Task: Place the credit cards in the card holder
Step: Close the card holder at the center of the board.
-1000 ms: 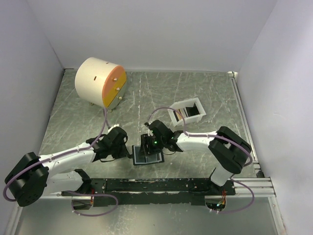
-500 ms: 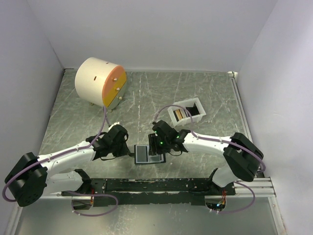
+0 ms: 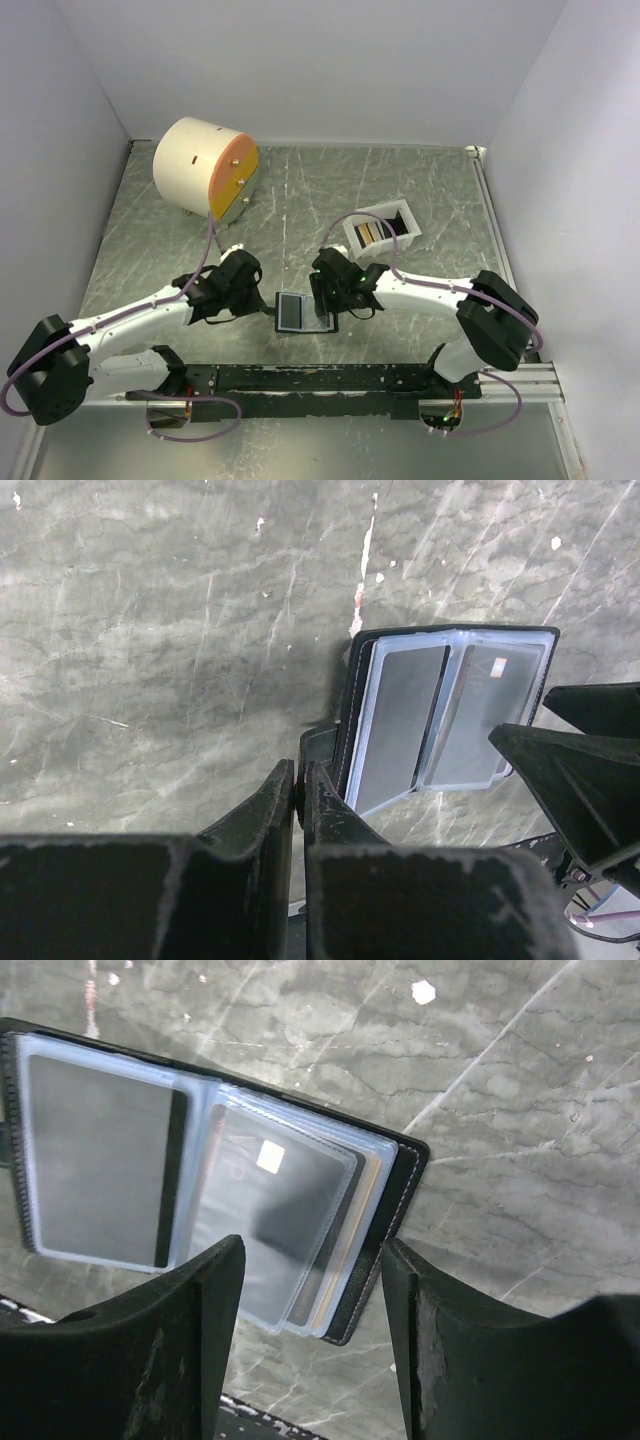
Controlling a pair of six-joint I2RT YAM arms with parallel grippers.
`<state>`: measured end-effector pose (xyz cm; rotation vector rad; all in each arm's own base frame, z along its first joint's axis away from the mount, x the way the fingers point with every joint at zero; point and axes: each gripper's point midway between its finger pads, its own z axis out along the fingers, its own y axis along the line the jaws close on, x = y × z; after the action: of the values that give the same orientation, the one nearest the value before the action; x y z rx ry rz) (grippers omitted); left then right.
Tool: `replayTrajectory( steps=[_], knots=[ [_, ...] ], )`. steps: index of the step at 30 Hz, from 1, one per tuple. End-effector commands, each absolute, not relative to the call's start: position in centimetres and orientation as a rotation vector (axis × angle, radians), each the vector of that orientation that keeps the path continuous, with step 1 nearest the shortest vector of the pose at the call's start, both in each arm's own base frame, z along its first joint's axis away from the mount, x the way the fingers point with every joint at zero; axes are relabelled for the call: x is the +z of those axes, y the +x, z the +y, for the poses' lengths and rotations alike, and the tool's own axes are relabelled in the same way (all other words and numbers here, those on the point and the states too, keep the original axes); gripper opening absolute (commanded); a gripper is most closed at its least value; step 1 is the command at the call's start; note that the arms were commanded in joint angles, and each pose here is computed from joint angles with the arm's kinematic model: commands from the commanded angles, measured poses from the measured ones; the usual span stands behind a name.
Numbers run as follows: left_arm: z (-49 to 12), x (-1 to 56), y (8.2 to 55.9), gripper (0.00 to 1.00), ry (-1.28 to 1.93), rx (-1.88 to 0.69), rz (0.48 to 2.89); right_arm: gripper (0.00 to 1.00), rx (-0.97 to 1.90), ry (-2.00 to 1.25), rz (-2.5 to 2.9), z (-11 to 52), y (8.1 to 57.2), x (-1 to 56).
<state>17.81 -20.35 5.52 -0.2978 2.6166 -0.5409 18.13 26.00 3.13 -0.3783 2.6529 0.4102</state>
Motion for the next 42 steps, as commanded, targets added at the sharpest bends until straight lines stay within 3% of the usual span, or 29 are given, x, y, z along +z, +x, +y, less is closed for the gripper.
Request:
replayTrajectory(
  steps=[1, 6, 10, 12, 14, 18, 22, 31, 42],
  knots=[
    [-20.3, 6.6, 18.2, 0.09, -0.309, -0.549, 2.581, 0.56, 0.367, -0.384, 2.665, 25.8, 18.5, 2.0],
    [-20.0, 6.5, 18.3, 0.08, -0.319, -0.524, 2.588, 0.42, 0.309, -0.390, 2.676, 24.9, 18.4, 1.3],
    [-19.7, 6.1, 18.1, 0.07, -0.322, -0.499, 2.601, 0.26, 0.289, -0.388, 2.652, 24.2, 18.6, 1.6],
    [-19.6, 6.3, 18.0, 0.07, -0.327, -0.506, 2.597, 0.25, 0.303, -0.385, 2.645, 24.3, 18.7, 1.8],
    [-19.8, 6.6, 18.0, 0.07, -0.327, -0.525, 2.591, 0.30, 0.337, -0.375, 2.647, 24.7, 18.5, 2.1],
    [-20.0, 6.8, 17.7, 0.07, -0.340, -0.557, 2.591, 0.54, 0.504, -0.321, 2.636, 26.2, 17.9, 3.1],
    [-19.3, 6.1, 17.0, 0.07, -0.362, -0.543, 2.606, 0.66, 0.650, -0.241, 2.601, 26.9, 17.6, 3.5],
    [-19.6, 5.4, 16.3, 0.07, -0.358, -0.614, 2.605, 0.75, 0.833, -0.147, 2.600, 27.1, 17.0, 2.9],
    [-21.4, 4.5, 16.3, 0.07, -0.317, -0.709, 2.621, 0.76, 0.960, -0.086, 2.597, 27.6, 16.4, 2.7]
  ],
)
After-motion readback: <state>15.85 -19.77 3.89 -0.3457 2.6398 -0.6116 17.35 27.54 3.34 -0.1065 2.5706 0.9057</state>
